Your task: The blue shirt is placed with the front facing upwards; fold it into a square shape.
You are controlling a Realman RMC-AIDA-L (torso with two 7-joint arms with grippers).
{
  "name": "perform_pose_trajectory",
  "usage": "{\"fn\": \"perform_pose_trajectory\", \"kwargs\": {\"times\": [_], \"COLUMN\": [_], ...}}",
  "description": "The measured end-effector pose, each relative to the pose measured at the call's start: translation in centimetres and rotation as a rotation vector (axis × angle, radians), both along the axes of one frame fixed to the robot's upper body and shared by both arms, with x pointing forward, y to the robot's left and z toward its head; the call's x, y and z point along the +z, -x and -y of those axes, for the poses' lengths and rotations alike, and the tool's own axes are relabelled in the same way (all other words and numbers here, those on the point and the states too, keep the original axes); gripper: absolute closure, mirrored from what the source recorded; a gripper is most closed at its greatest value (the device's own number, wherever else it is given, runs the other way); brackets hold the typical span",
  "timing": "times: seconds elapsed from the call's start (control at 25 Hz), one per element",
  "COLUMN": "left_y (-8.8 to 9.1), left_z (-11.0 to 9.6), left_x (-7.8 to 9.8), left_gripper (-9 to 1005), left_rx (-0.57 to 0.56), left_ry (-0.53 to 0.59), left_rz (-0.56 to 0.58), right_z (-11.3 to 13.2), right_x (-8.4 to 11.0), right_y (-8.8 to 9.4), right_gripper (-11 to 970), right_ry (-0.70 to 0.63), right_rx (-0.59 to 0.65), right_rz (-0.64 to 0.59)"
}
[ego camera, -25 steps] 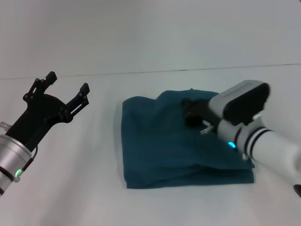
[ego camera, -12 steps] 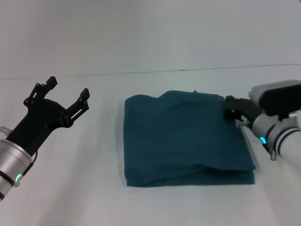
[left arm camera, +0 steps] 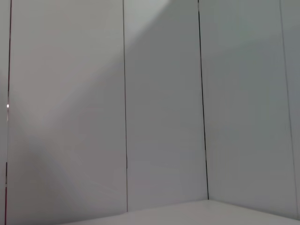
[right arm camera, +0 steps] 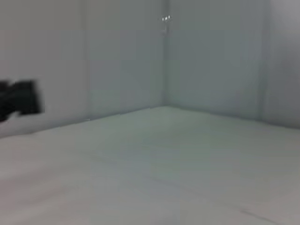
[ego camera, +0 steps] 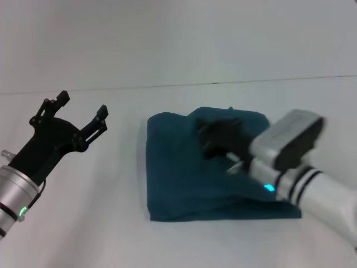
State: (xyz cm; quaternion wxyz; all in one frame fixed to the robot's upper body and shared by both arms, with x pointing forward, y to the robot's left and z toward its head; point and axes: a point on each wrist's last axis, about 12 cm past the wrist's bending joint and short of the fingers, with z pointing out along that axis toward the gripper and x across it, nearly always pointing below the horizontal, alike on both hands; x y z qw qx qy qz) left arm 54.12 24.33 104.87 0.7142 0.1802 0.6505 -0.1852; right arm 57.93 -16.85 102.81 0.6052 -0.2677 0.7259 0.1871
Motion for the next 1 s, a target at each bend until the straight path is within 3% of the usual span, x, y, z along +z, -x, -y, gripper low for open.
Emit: {"fn": "perform_pose_trajectory", "kwargs": {"times": [0.2, 0.4, 0.68, 1.0], "left_y": [-0.1, -0.1, -0.1, 0.0], "left_z": [0.1, 0.1, 0.1, 0.2], "left_x": [0.1, 0.1, 0.1, 0.1], "left_gripper": [77, 79, 78, 78], "left_rx": [-0.004, -0.006, -0.006, -0.01], "left_ry": [0.001, 0.0, 0.001, -0.004], "left_rz": [0.004, 0.005, 0.004, 0.003], "right_z": [-2.8, -2.9, -0.3, 2.7], "right_x": [0.1, 0.2, 0.1, -0.1], "right_y": [-1.1, -2.6, -4.2, -4.6], "right_gripper": [949, 949, 948, 948], "right_ry": [0.102, 0.162, 0.142, 0.097], "right_rx": [0.064, 0.001, -0.195, -0.334], "right_rz": [-0.066, -0.135, -0.228, -0.246]}}
